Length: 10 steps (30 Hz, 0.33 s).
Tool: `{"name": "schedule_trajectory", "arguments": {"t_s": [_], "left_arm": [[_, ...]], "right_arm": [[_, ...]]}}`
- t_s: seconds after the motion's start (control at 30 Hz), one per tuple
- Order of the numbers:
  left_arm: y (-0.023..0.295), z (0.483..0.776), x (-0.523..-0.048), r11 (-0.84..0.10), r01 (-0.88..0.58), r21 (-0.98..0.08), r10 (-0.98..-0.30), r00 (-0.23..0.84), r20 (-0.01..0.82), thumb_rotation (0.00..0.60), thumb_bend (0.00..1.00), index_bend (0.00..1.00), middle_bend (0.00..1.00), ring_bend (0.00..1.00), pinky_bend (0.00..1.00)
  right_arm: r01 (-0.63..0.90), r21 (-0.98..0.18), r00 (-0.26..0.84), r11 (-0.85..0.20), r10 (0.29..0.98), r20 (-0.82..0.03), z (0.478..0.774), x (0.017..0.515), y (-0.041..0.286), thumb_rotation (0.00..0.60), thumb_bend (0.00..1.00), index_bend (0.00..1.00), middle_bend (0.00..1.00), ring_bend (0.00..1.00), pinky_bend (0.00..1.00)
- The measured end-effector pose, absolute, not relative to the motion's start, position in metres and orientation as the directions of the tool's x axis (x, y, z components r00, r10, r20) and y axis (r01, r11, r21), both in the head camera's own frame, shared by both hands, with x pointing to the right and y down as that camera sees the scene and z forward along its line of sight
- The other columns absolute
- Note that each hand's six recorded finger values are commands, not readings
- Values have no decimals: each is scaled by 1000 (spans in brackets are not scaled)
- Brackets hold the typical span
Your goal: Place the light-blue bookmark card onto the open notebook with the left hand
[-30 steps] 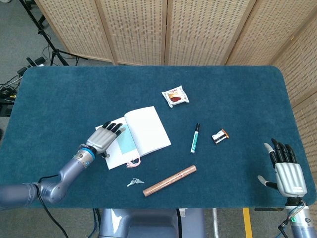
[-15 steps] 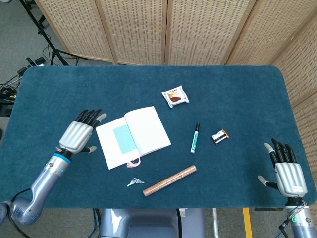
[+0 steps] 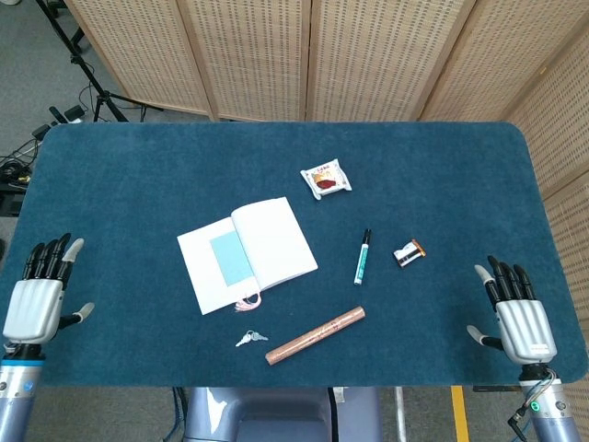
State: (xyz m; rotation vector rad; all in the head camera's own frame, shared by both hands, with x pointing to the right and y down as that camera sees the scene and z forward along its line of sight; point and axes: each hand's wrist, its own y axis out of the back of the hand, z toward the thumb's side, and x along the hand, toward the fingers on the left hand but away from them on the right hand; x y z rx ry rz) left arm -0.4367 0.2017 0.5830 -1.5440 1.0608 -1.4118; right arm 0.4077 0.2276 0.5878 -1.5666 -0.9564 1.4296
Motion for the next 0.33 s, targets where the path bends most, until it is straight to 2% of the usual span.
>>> {"name": "schedule_trajectory", "arguments": {"t_s": [0.33], "left_arm": [[209, 588, -452, -366, -90, -926, -930, 10, 367, 600, 122, 38, 0, 0, 0]], "right_arm": [[-3, -906, 115, -423, 900, -420, 598, 394, 227, 600, 156, 69, 0, 0, 3]]}}
